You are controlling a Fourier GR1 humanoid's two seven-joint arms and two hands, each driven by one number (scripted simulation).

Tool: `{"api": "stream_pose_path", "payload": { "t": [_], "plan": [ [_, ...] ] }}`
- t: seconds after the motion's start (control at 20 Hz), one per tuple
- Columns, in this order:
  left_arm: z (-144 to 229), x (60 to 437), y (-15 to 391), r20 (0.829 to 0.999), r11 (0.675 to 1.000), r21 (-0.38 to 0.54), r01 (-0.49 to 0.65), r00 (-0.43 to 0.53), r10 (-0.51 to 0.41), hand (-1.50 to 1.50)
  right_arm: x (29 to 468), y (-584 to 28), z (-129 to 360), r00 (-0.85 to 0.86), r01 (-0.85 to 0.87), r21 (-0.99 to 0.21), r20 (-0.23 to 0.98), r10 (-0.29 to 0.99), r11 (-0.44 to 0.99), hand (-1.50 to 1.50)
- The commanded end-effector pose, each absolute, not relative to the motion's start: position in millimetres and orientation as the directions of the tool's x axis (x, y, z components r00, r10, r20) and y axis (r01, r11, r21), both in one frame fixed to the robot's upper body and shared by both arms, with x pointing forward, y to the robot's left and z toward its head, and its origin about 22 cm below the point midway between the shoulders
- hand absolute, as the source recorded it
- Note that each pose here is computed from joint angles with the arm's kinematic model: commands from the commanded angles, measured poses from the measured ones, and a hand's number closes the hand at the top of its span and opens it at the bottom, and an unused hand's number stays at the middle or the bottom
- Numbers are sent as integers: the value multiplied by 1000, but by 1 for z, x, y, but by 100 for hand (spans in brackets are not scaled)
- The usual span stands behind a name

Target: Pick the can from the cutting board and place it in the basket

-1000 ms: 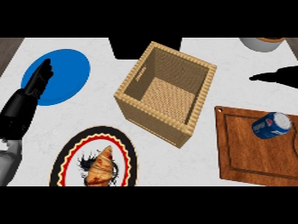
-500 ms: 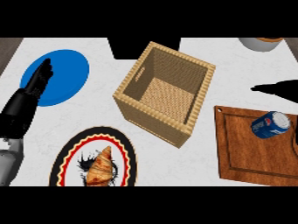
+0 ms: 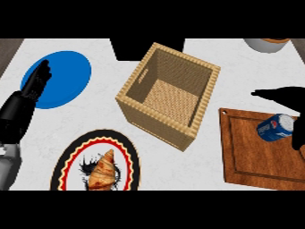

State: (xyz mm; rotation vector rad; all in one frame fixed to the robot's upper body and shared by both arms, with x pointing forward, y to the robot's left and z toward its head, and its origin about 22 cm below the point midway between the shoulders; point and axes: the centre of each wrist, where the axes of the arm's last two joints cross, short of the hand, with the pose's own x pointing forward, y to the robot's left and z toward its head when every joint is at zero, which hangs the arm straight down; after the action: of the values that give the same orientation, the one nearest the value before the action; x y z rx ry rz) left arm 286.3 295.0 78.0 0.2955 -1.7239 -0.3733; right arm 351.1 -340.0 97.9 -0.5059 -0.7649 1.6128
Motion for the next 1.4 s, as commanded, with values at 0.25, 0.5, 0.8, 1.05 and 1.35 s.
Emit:
{"api": "stream_pose_path", "payload": {
  "t": [0.25,0.5,0.8,1.05,1.35],
  "plan": [
    [67,288,296,895,910,413,19,-194,-402,0,354,-342,86,-169,-689,-724,119,978,-31,-150],
    [81,280,285,899,917,400,-3,-193,-393,0,345,-339,59,-161,-716,-697,111,981,-39,-150],
    [65,285,297,901,918,397,10,-194,-388,0,345,-349,59,-149,-715,-698,95,984,-41,-150],
    [67,290,293,903,917,398,27,-189,-386,0,332,-364,27,-142,-716,-697,100,985,-33,-150],
    [70,275,291,898,912,408,34,-192,-395,0,349,-363,36,-93,-722,-691,158,983,43,150]
  ]
}}
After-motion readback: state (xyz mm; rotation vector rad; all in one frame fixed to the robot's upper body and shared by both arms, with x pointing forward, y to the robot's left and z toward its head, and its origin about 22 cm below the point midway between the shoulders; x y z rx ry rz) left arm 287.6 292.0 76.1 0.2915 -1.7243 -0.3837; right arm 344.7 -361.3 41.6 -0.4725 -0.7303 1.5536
